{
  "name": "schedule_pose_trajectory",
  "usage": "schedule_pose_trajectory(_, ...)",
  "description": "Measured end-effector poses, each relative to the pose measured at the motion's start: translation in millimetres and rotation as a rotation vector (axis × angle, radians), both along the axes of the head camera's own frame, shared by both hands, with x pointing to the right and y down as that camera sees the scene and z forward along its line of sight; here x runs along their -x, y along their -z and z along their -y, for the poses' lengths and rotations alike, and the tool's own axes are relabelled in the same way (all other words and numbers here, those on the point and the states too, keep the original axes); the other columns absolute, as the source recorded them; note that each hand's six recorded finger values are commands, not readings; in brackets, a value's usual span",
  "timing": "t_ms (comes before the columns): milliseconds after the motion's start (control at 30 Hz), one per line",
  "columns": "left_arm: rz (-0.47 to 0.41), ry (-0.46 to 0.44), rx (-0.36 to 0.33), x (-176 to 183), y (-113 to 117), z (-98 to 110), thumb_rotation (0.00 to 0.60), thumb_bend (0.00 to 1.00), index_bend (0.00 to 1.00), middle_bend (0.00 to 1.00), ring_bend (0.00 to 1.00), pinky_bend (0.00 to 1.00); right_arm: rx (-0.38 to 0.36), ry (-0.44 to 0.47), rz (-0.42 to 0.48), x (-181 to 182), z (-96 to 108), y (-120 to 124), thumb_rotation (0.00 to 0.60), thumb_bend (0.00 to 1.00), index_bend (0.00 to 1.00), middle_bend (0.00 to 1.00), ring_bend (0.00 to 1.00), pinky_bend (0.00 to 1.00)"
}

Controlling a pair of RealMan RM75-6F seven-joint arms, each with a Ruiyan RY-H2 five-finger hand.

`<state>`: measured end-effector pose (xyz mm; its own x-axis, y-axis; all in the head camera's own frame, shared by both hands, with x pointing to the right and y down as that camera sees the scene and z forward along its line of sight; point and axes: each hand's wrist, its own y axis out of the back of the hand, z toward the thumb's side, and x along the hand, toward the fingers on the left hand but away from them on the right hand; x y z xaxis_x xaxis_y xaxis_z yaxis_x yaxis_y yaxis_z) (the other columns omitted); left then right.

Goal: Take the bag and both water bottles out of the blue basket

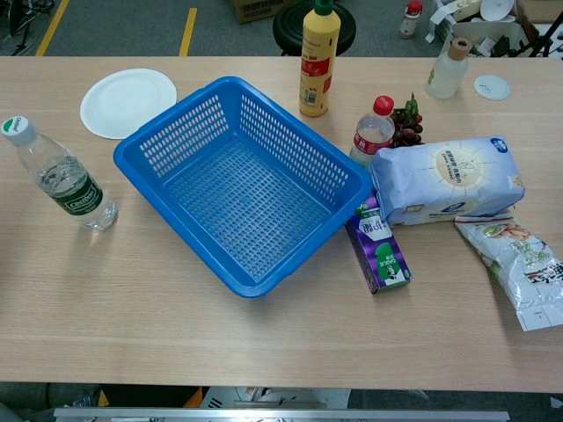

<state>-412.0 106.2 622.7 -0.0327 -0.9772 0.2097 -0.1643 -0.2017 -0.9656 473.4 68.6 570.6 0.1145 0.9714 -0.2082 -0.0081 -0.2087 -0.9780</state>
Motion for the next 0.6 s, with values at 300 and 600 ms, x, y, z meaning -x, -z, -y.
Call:
schedule_pose_trajectory(300,0.061,-0.019,-0.001,3,-1,1,0.6,0.22,0.05,0.08,0.0,0.26,-0.021,-0.013,0.013,-6,-11,4,0.6,0.1,0.14,0.29,0.25,0.52)
schedule_pose_trajectory(600,0.07,-0.009,-0.014,6,3,0,0.6,0.22,0.05,0.08,0.0,0.26,-0.03,-0.01,0.015,-7,-13,8,0.6,0.1,0.14,0.29,0.25,0.52)
